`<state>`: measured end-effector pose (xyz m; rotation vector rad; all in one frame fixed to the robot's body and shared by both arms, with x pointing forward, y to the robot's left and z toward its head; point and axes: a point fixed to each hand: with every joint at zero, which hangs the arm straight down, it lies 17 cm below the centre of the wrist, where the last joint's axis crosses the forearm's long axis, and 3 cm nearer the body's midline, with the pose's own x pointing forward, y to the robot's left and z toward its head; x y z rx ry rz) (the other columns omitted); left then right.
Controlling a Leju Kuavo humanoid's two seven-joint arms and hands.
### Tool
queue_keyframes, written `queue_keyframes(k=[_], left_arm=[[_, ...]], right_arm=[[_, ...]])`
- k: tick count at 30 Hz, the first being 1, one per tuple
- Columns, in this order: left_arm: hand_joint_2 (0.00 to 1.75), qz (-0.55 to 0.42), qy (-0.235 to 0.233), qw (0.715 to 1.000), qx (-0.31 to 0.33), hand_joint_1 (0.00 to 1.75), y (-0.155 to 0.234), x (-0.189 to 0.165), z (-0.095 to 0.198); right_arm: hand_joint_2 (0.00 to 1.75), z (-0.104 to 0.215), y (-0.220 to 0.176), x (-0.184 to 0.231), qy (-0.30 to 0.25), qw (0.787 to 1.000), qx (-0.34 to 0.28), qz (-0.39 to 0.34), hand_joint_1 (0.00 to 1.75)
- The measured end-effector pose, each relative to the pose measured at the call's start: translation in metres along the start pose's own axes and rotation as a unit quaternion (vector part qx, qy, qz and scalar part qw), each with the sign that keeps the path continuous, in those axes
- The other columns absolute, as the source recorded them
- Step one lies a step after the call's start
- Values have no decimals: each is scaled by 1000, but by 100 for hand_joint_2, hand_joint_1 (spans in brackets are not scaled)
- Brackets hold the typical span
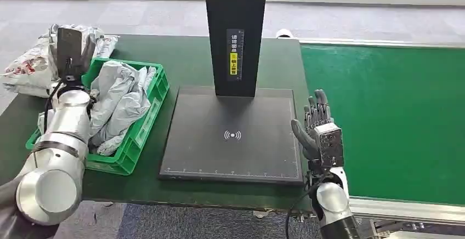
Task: Moved the parcel from conveyor to table for the left to box.
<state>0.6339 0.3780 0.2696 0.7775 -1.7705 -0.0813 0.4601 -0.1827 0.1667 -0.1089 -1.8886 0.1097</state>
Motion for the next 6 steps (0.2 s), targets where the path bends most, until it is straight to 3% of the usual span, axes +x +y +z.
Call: queue_keyframes(k=[2,3,6], left_arm=[[175,39,-39,998,-29,0,-24,25,8],[175,48,-45,997,-37,0,-35,33,12],[175,92,-60,992,-62,0,-59,52,24]], right_arm=[[175,-2,-2,4,-9,1000,-5,4,0],[0,-3,-2,5,-11,1000,-5,4,0],[0,-6,-6,10,-22,1000,-14,12,0]])
